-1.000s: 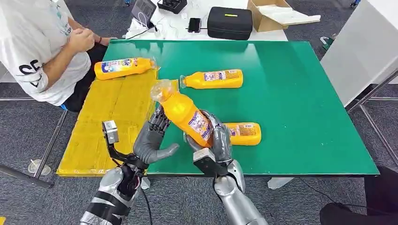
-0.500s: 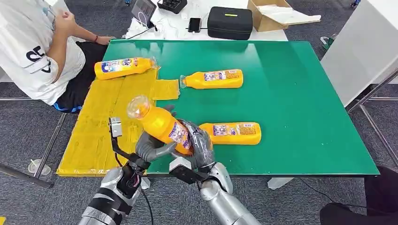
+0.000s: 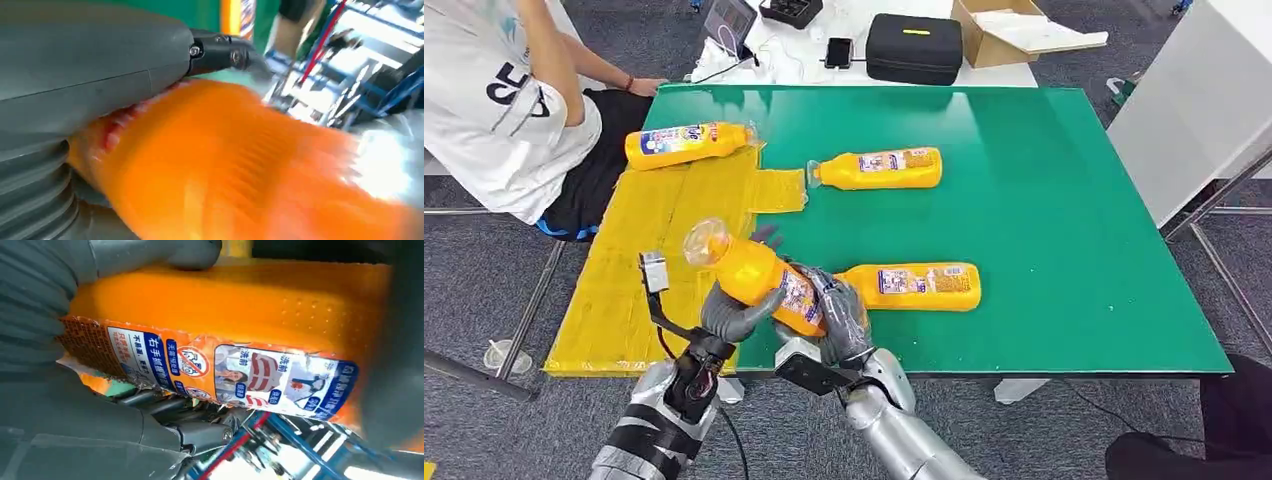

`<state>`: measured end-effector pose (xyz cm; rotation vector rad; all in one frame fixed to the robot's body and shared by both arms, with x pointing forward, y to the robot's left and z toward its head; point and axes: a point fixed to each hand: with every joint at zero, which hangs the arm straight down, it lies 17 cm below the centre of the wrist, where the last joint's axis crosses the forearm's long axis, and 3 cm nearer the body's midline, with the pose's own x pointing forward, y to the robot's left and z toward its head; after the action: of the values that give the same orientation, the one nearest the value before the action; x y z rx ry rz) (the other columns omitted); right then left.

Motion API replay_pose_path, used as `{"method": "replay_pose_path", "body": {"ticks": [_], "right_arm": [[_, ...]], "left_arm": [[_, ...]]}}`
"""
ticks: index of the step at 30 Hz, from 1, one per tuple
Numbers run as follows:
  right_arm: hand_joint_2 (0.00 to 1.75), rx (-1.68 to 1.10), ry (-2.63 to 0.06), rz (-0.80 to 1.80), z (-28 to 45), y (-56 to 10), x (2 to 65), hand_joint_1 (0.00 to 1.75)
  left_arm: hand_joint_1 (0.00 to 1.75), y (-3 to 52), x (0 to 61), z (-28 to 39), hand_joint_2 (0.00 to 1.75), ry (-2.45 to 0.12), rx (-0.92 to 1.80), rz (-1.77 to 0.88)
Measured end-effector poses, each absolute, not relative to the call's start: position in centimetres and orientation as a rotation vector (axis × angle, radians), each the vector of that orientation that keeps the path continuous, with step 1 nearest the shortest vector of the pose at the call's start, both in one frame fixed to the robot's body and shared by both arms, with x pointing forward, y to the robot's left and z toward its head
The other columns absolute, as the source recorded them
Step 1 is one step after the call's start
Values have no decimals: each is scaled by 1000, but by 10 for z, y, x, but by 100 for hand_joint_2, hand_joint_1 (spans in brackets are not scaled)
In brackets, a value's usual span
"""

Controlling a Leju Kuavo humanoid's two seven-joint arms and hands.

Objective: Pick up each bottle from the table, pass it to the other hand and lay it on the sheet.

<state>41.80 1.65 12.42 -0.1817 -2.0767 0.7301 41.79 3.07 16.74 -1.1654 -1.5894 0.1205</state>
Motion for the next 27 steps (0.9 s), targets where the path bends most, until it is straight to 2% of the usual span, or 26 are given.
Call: {"method": "replay_pose_path", "body": {"ticks": [11, 13, 14, 15, 16, 17, 27], "right_arm": [[175, -150, -2065, 718, 124, 21, 417, 175], [175, -147, -2065, 715, 124, 21, 417, 143], [175, -144, -2064, 712, 124, 22, 417, 38], [175, -143, -2063, 710, 124, 22, 417, 0], [175, -142, -2062, 708, 124, 22, 417, 0], [0, -142, -2060, 706, 123, 22, 416, 0], [0, -177, -2062, 614, 135, 10, 424, 0]], "left_arm": [[175, 27, 415, 173, 175, -1656, -1107, 55], [175, 27, 415, 173, 175, -1661, -1100, 48], [175, 26, 415, 173, 175, -1661, -1101, 48], [175, 26, 415, 174, 175, -1658, -1106, 48], [175, 26, 415, 175, 175, -1656, -1117, 52], [175, 26, 414, 177, 175, -1654, -1129, 48], [175, 33, 426, 188, 175, -1670, -1112, 86]]}}
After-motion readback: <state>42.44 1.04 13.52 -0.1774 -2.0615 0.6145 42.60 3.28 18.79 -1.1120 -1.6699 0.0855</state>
